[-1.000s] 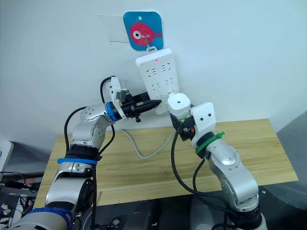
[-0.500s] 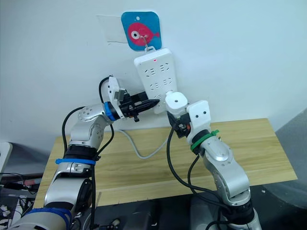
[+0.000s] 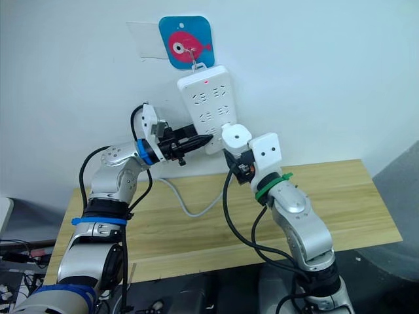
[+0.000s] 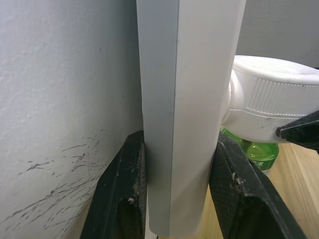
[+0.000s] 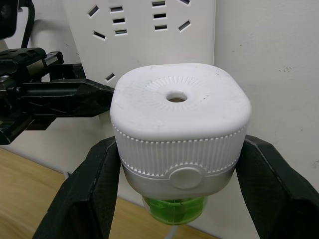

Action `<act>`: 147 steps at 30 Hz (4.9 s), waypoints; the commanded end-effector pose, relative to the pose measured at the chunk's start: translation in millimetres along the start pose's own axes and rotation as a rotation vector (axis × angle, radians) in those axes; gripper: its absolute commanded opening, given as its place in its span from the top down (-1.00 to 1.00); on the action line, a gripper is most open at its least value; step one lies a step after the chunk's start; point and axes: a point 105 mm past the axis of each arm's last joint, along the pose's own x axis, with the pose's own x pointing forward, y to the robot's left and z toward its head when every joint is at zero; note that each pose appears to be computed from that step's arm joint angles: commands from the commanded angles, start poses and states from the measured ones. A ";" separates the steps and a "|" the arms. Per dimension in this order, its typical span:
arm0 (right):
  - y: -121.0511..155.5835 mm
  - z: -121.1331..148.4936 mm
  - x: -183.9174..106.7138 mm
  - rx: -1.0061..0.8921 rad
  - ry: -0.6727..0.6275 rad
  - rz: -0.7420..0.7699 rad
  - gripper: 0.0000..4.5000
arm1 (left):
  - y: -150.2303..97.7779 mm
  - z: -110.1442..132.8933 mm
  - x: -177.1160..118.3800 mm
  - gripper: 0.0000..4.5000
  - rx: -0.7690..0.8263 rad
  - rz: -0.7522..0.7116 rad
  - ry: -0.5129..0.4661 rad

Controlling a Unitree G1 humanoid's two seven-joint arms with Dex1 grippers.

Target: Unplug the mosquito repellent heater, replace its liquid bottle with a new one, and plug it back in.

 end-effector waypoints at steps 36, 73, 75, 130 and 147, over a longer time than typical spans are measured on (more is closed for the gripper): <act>5.6 55.6 18.2 -0.100 -0.200 0.007 -0.33 | -18.9 7.8 11.9 0.42 0.016 -0.103 -0.026; 4.3 66.6 34.5 0.102 -0.175 -0.022 -0.33 | -19.6 6.0 12.5 0.42 0.016 -0.100 -0.024; 6.1 64.3 34.6 0.077 -0.166 -0.013 -0.33 | -19.8 6.3 12.6 0.42 0.016 -0.100 -0.025; -3.2 49.1 -4.4 0.040 -0.115 0.026 -0.99 | -12.5 9.4 3.2 0.42 0.033 -0.051 -0.017; -12.3 34.6 -56.8 -0.011 -0.006 0.258 -0.73 | -3.9 9.2 6.0 0.42 0.041 -0.057 -0.009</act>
